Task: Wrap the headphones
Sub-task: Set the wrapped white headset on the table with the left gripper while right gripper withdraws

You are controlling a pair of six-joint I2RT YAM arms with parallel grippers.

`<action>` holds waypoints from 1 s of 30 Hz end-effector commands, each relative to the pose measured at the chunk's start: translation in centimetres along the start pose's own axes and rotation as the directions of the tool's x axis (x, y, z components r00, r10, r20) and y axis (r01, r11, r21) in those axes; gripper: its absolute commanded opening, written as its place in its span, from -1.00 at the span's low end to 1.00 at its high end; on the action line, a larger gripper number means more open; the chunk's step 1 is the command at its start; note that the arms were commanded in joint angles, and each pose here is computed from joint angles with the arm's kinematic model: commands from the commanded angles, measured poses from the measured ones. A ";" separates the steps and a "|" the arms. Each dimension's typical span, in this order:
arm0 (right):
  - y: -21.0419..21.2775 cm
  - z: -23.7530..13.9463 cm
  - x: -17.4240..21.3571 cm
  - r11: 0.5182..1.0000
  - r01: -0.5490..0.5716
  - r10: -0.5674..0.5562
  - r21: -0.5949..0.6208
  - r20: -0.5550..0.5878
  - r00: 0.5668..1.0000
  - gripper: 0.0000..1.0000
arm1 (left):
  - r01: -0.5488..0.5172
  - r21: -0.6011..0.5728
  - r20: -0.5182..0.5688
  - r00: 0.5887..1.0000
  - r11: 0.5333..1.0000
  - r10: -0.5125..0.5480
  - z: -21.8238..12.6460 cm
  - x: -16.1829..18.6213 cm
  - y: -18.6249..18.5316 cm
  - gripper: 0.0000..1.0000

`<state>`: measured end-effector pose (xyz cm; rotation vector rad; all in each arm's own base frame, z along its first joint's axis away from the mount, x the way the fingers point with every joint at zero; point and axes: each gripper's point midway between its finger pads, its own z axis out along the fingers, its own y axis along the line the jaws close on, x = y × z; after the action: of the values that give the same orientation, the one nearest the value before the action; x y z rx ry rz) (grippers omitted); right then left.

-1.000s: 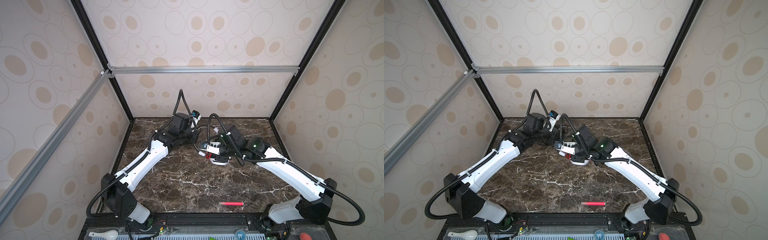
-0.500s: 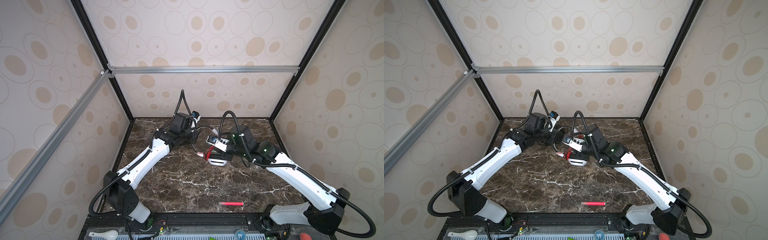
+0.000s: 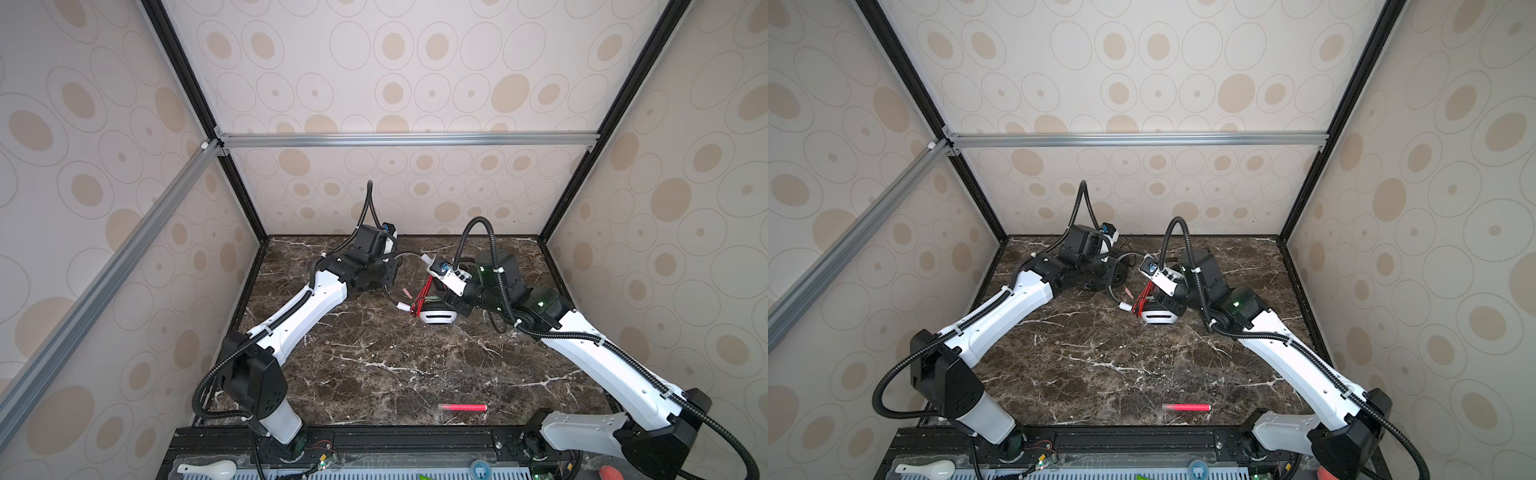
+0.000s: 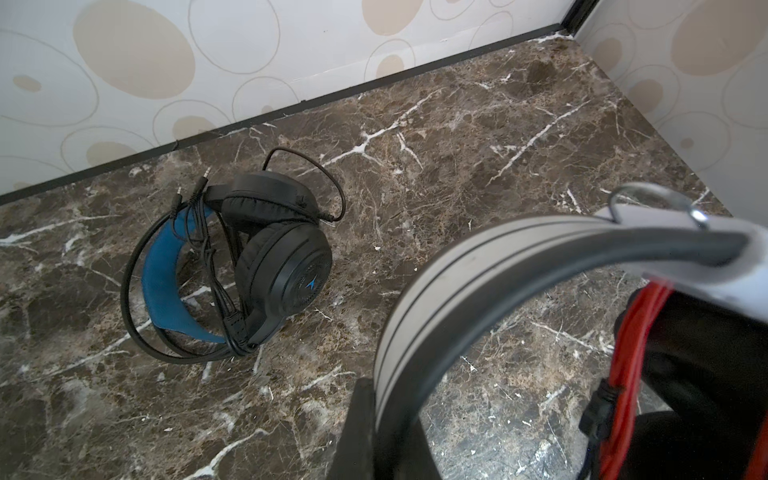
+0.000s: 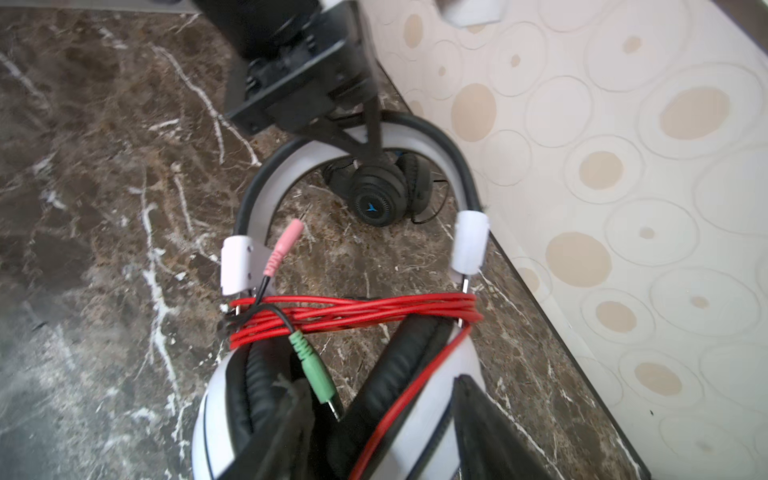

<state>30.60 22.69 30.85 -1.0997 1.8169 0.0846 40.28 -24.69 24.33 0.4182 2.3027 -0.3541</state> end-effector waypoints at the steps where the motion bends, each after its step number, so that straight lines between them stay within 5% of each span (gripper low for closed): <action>1: -2.9 -0.4 0.7 0.983 -0.125 0.126 0.132 -0.003 0.992 0.25 | 0.172 0.030 0.073 0.982 0.985 -0.173 0.7 -2.9 -0.3 -1.00; 8: -7.0 -1.6 3.9 0.905 -0.308 0.330 0.294 -0.025 0.944 0.59 | 0.331 0.003 0.065 0.942 0.944 -0.331 6.5 -3.6 -0.2 -1.00; 21: -9.6 -2.1 7.3 0.822 -0.407 0.459 0.398 -0.041 0.888 0.91 | 0.420 -0.054 0.039 0.907 0.906 -0.419 17.3 -5.0 -1.2 -1.00; 30: -10.0 -2.3 8.5 0.793 -0.434 0.498 0.427 -0.045 0.866 0.99 | 0.462 -0.064 0.002 0.886 0.884 -0.463 20.9 -3.0 -2.5 -1.00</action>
<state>35.44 11.08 29.55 -0.3990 2.0883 -0.0831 53.92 -33.40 8.79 -0.1160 2.4865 -0.3997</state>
